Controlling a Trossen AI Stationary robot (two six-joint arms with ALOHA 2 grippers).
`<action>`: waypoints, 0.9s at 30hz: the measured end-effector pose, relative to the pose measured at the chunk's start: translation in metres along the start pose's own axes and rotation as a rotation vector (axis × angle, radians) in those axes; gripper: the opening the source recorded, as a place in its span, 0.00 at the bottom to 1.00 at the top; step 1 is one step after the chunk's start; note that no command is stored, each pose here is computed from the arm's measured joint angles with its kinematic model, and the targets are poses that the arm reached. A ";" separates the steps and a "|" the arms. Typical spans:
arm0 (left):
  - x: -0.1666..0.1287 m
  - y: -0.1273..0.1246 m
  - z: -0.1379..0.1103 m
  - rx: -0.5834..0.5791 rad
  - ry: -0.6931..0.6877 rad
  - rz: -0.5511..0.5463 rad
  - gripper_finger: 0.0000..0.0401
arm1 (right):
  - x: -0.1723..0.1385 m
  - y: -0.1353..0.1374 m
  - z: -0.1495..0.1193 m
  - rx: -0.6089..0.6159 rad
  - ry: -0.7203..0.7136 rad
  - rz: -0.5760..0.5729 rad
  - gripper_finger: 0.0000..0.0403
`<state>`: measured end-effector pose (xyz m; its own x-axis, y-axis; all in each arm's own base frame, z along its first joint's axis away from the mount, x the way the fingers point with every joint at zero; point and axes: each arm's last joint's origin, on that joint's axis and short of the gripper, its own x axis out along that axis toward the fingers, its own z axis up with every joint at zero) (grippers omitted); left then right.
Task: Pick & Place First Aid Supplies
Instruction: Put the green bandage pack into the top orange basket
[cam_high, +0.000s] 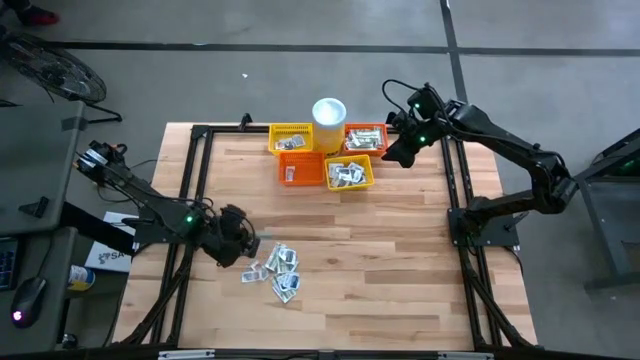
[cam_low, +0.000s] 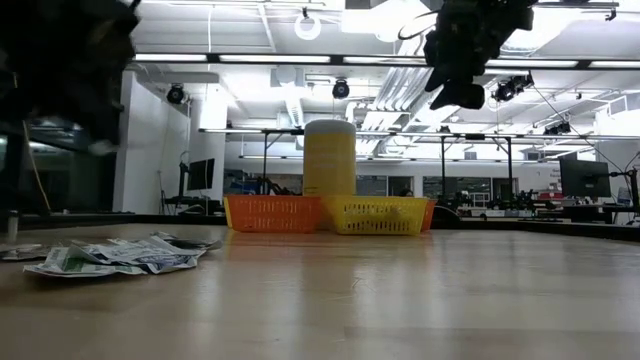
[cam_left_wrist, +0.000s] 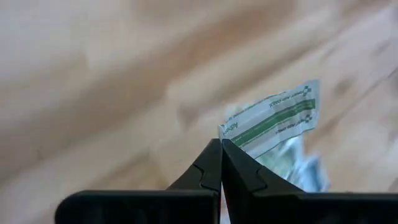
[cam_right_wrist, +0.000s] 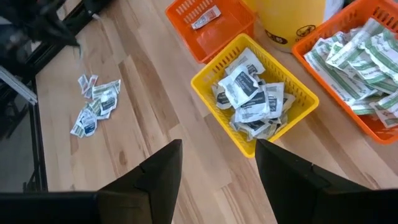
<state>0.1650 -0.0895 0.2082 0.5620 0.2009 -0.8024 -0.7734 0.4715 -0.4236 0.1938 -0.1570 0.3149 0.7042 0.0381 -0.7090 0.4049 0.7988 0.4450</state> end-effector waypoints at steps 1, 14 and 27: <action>-0.002 -0.003 0.003 0.012 -0.061 -0.012 0.00 | 0.001 0.001 0.000 -0.010 0.002 0.003 0.49; -0.021 -0.036 0.038 0.103 -0.625 -0.075 0.00 | 0.020 0.042 0.005 -0.191 -0.050 0.070 0.49; -0.014 -0.057 0.090 0.235 -0.761 -0.065 0.00 | 0.039 0.125 0.010 -0.368 -0.355 0.063 0.49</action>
<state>0.2273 -0.0415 0.2815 0.7156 0.6576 -0.2357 -0.6975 0.6544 -0.2919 0.2771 -0.0614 0.3485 0.9011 -0.0619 -0.4291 0.1680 0.9623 0.2141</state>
